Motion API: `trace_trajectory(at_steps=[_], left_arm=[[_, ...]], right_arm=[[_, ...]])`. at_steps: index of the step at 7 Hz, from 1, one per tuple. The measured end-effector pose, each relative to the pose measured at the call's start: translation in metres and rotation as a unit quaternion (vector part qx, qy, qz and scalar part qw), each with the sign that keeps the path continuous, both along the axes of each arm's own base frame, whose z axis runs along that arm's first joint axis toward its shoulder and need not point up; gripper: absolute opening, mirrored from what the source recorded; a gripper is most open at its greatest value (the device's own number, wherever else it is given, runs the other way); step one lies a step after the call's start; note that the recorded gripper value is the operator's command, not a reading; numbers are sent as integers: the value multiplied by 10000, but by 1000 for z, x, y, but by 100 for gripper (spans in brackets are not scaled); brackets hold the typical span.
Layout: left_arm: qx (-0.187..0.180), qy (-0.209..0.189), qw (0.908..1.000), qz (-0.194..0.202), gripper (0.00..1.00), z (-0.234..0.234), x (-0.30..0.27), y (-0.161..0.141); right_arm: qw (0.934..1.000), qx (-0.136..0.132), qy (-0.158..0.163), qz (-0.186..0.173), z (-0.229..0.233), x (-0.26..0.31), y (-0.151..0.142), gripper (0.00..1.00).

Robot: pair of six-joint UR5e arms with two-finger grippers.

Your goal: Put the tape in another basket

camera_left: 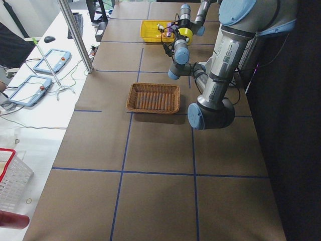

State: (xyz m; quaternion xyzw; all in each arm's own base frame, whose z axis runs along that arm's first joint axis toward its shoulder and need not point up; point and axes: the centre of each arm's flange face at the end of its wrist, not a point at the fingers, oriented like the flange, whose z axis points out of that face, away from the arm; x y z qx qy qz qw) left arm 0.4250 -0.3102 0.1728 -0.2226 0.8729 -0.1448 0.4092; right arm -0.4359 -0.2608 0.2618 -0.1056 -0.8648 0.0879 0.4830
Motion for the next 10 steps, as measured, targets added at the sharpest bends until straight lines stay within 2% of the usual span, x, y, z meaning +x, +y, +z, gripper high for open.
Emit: trace_trajectory(at_steps=[3, 4, 5, 6, 7, 10], left_arm=[[-11, 41, 10000, -7, 99, -4, 3, 3], [-10, 41, 10000, -10, 78, -4, 3, 3], [-9, 33, 10000, -13, 39, -3, 4, 3], [-7, 26, 10000, -16, 6, -2, 4, 3], [-3, 9, 10000, -19, 0, -1, 4, 3], [7, -4, 10000, -19, 0, 1, 3, 4]], right_arm=[[10000, -3, -90, -8, -10, -9, 2, 0], [9999, -2, -101, -10, -11, -9, 2, 4], [9999, 0, -104, -9, -11, -9, 2, 29], [9999, 8, -107, -5, -11, -9, 2, 99], [9999, 15, -107, 2, -11, -9, 2, 100], [9999, -6, -109, 35, -10, -9, 1, 100]])
